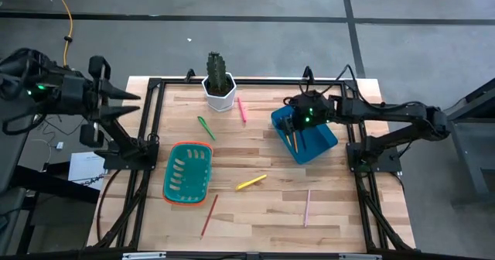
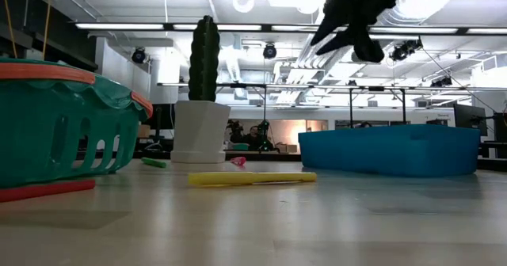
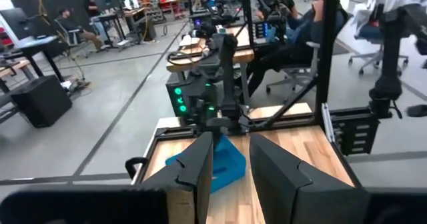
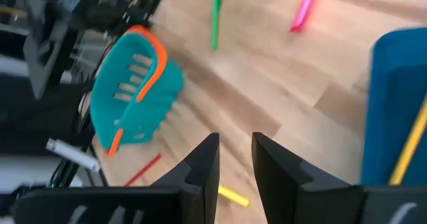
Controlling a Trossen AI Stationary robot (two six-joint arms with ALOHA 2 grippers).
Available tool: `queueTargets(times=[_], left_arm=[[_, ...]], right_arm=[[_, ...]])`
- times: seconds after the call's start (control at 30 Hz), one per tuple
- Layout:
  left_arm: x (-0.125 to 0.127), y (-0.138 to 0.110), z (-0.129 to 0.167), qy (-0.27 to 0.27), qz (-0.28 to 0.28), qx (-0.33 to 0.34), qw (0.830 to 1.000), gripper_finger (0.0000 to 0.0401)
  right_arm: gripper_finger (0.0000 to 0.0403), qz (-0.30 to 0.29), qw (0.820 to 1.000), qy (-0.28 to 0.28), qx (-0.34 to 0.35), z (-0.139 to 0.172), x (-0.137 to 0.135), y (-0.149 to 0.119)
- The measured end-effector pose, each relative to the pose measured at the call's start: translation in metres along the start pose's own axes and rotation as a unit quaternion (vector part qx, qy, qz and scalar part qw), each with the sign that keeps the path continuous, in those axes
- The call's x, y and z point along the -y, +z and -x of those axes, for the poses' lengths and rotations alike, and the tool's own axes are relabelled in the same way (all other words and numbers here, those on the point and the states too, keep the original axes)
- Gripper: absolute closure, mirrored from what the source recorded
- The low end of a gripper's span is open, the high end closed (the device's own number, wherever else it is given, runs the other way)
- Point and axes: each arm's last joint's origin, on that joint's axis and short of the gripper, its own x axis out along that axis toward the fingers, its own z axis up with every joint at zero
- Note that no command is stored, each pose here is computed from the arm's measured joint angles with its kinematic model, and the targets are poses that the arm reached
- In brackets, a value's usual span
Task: Sort pens & pencils
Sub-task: Put the yellow pen into the green basket
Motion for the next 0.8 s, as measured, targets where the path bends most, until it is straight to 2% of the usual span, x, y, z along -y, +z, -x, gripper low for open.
queueTargets(times=[0.17, 0.33, 0.53, 0.6, 0.7, 0.73, 0.8], left_arm=[[-0.014, -0.002, 0.005, 0.008, 0.002, 0.008, 1.000, 0.0314], [-0.030, -0.005, 0.011, 0.004, 0.019, 0.015, 1.000, 0.0314], [-0.045, -0.004, 0.018, -0.018, 0.008, 0.029, 0.999, 0.0314], [-0.047, 0.001, 0.020, -0.039, 0.005, 0.048, 0.998, 0.0314], [-0.047, 0.016, 0.023, -0.103, -0.006, 0.099, 0.990, 0.0314], [-0.045, 0.022, 0.025, -0.129, -0.012, 0.124, 0.984, 0.0314], [-0.039, 0.036, 0.027, -0.199, -0.034, 0.191, 0.961, 0.0313]], right_arm=[[0.0322, 0.026, 0.999, 0.019, -0.029, -0.002, -0.015, -0.020], [0.0322, 0.031, 0.999, 0.018, -0.031, -0.001, -0.027, -0.037], [0.0322, 0.022, 0.999, 0.012, -0.021, 0.000, -0.035, -0.050], [0.0322, 0.016, 1.000, 0.011, -0.019, 0.000, -0.036, -0.053], [0.0322, 0.005, 1.000, 0.009, -0.015, 0.000, -0.037, -0.055], [0.0322, 0.001, 1.000, 0.008, -0.013, 0.000, -0.038, -0.056], [0.0322, -0.005, 1.000, 0.003, -0.005, 0.000, -0.038, -0.057]])
